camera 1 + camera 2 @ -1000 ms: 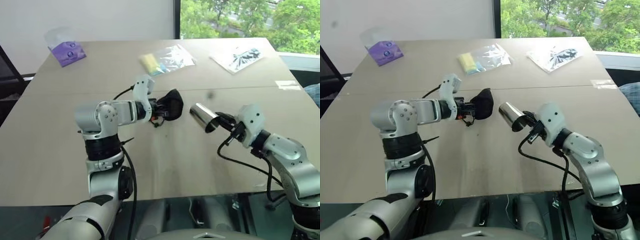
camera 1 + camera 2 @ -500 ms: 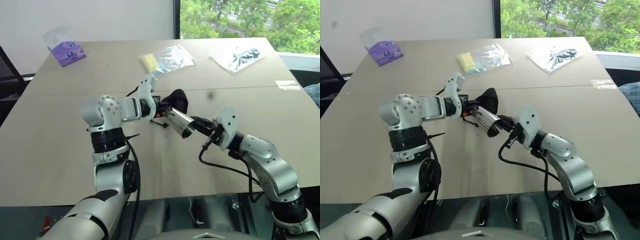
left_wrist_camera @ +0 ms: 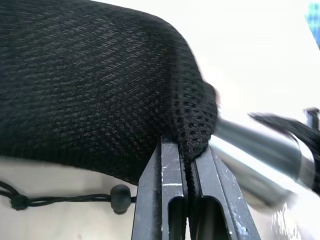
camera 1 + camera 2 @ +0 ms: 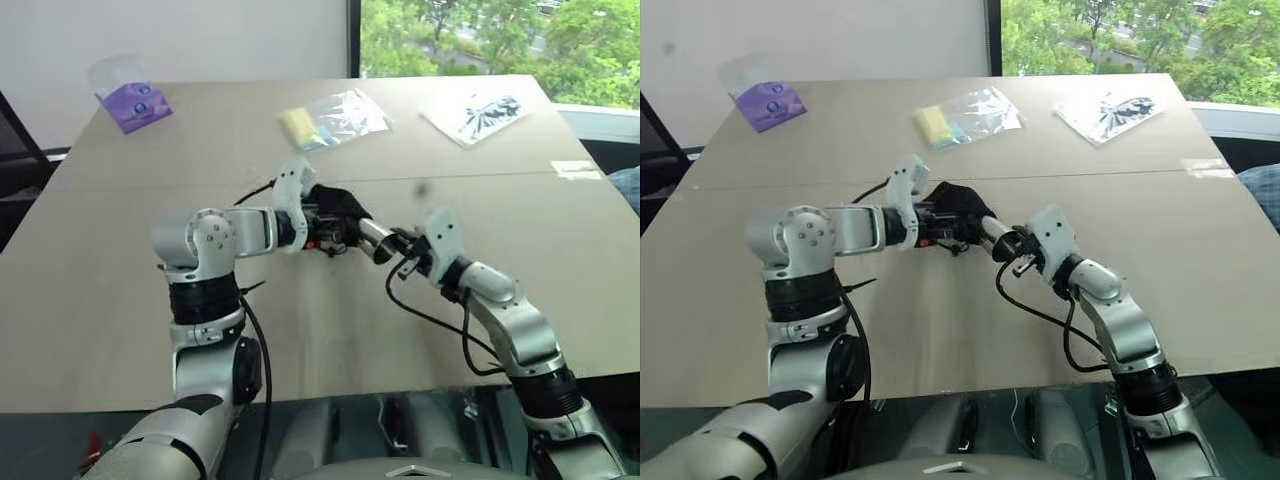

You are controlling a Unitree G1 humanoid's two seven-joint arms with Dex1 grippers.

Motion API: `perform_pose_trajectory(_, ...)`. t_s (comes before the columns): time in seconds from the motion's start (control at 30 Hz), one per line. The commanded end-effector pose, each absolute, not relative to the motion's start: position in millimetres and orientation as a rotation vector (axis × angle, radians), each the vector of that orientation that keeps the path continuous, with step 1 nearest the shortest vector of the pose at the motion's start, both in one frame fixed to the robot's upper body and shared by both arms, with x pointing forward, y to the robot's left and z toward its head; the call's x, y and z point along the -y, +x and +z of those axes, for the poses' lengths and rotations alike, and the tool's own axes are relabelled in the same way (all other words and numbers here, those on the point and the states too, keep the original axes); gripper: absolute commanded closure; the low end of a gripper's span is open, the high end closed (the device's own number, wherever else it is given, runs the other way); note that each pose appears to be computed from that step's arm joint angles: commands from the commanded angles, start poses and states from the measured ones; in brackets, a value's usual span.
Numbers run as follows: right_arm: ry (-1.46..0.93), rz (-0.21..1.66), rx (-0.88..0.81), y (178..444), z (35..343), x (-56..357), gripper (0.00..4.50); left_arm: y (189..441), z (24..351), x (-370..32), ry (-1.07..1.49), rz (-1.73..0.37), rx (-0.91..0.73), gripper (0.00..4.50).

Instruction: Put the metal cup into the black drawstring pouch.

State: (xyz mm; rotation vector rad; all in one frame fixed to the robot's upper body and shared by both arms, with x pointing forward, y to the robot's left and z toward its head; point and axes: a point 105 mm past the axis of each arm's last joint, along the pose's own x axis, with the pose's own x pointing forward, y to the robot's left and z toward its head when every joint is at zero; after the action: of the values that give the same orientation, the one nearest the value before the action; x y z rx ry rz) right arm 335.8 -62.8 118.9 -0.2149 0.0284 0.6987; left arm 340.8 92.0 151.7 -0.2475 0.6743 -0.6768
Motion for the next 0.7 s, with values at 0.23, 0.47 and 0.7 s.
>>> perform_pose_trajectory(0.23,-0.269,0.787,0.078,334,134,32,4.43,334,167,-87,-0.177,-0.719,-0.61,4.5)
perform_pose_trajectory(0.47,-0.094,0.833,0.02,335,134,17,4.43,330,175,-82,-0.133,-0.745,-0.575,4.5)
perform_pose_trajectory(0.7,0.294,0.645,-0.087,370,135,18,4.43,323,179,-84,-0.111,-0.76,-0.544,4.5)
